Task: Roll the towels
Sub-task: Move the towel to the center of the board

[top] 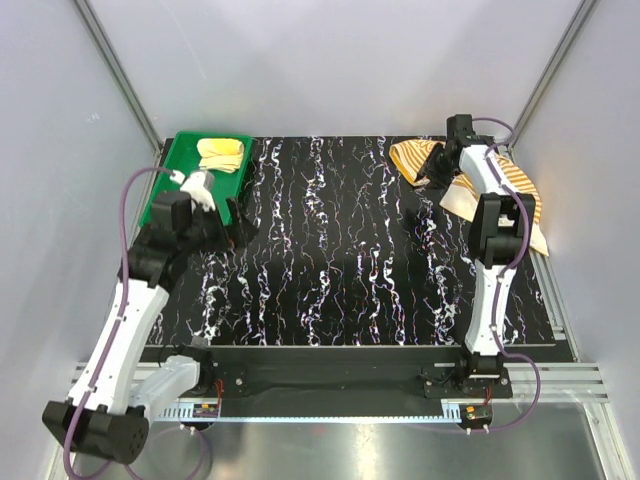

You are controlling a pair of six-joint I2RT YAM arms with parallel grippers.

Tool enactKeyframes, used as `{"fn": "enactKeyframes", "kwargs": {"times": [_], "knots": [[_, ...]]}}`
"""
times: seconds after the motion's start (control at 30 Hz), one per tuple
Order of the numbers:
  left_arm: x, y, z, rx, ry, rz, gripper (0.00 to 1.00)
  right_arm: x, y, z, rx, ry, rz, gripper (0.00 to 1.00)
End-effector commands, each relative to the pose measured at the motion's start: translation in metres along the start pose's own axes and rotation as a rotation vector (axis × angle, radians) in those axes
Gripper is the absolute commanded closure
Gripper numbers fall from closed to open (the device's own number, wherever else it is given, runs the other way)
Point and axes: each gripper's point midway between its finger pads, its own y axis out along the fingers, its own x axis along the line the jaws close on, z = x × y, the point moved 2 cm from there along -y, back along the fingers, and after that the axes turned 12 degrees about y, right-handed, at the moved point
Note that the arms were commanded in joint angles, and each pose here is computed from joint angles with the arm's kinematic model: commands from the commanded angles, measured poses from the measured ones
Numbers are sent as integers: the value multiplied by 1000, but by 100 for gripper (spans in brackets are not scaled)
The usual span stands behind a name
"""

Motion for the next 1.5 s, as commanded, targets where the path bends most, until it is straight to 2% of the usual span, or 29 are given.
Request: {"fn": "enactKeyframes", "kwargs": {"times": [0.0, 0.13, 0.33, 0.7, 0.8, 0.83, 1.0, 1.2, 1.3, 1.47], "knots": [[21, 1, 41, 70, 85, -78, 1, 8, 13, -24, -88, 30, 30, 56], [22, 0, 67, 70, 36, -76, 1, 12, 29, -42, -149, 52, 35, 56], [17, -3, 63, -8, 69, -38, 1, 13, 50, -51, -168, 67, 43, 52], [17, 5, 71, 34, 48, -25, 1, 12, 82, -56, -180, 111, 37, 53], [17, 6, 71, 37, 47, -25, 1, 11, 88, -56, -179, 119, 35, 65], [18, 6, 72, 43, 46, -29, 1, 12, 88, -58, -184, 122, 29, 79], [19, 8, 74, 53, 42, -31, 1, 17, 87, -54, -163, 127, -5, 98], [19, 9, 74, 56, 40, -31, 1, 35, 64, -46, -146, 78, -59, 100], [19, 9, 75, 59, 38, -30, 1, 59, 31, -46, -145, 28, -121, 100], [18, 9, 74, 58, 38, -25, 1, 118, -39, -15, -118, -114, -255, 100]]}}
